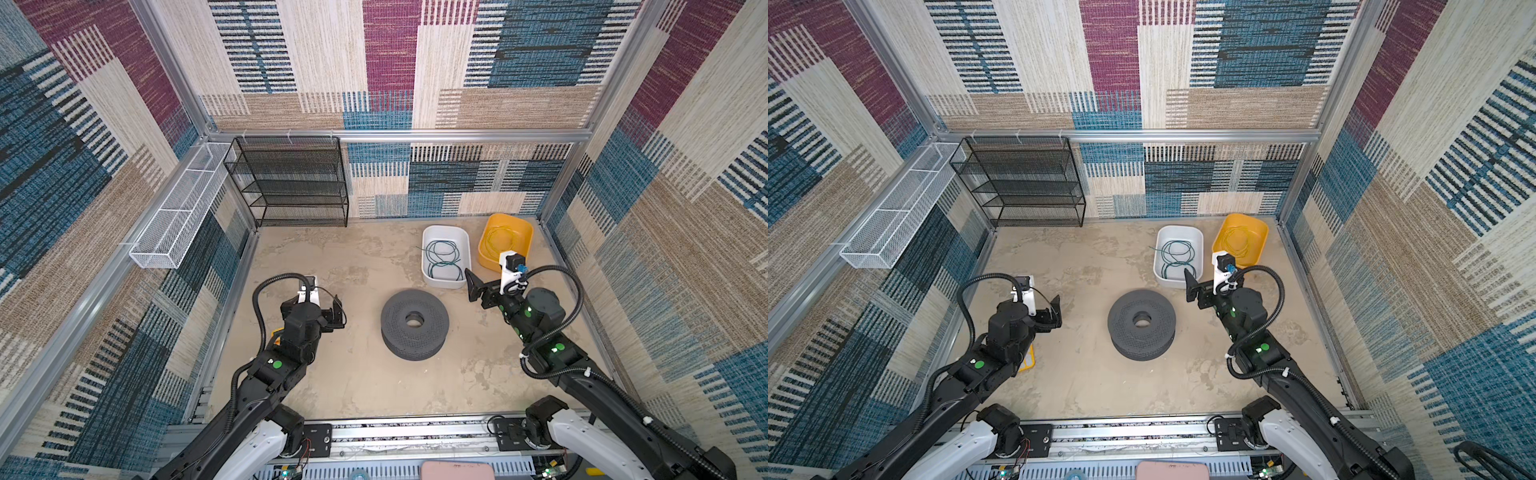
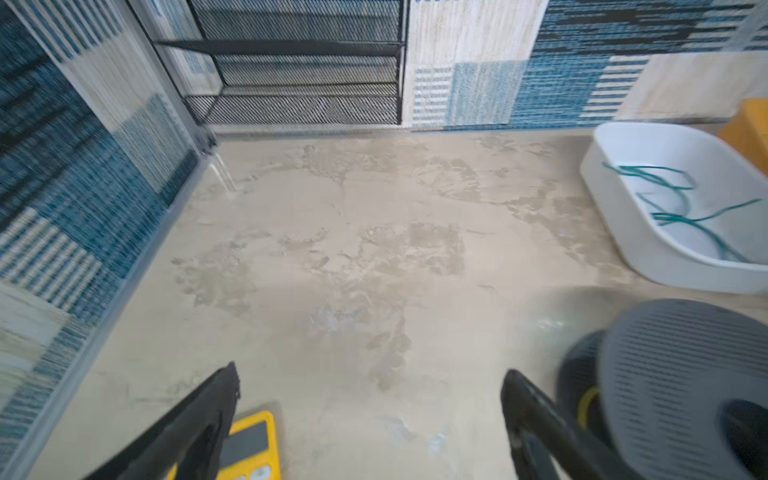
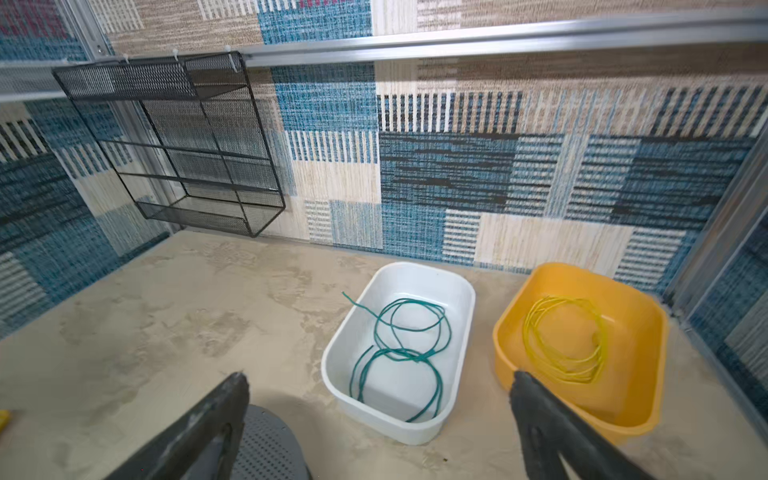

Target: Wrap the cables

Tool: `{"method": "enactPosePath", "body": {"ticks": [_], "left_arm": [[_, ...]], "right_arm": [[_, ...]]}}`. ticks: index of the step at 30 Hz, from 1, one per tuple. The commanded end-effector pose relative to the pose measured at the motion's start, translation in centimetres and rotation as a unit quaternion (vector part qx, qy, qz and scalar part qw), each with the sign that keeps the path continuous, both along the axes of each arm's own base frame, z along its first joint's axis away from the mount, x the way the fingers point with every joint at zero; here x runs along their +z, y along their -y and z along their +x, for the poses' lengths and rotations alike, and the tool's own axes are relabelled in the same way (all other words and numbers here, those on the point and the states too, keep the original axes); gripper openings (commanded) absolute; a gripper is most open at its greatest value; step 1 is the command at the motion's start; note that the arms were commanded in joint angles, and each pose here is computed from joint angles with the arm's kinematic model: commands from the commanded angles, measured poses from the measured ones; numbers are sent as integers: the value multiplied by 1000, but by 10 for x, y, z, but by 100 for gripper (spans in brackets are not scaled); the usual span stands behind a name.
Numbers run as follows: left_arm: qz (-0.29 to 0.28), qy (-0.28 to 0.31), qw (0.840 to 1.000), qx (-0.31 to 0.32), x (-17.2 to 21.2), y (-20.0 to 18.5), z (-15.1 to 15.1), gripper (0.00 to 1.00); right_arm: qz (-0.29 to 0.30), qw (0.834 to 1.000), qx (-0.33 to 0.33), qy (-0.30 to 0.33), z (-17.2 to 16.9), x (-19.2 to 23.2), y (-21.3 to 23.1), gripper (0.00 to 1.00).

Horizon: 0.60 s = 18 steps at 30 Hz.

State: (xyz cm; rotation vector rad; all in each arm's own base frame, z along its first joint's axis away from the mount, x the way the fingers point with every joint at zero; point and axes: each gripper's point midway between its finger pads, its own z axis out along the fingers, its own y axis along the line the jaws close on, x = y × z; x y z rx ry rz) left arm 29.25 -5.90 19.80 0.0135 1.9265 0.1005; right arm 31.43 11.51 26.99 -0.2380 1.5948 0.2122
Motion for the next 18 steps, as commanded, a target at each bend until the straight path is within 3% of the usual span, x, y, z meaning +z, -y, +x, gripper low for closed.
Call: {"method": "enactPosePath", "body": {"ticks": [1,3,12,18], "left_arm": [[77,133,987,45,30,-19,20,100],[83,146,983,75,17,-31,27,100],[46,70,995,61,-61,-59,69,100],[23,71,997,37,-89,-67,89,99]], "right_arm": [[-52,988,-40,139,-3,31,16,99],[-49,990,-55,122,5,11,27,99],[-21,992,-104,64,17,-63,88,99],[4,991,-115,65,23,-91,102,99]]}}
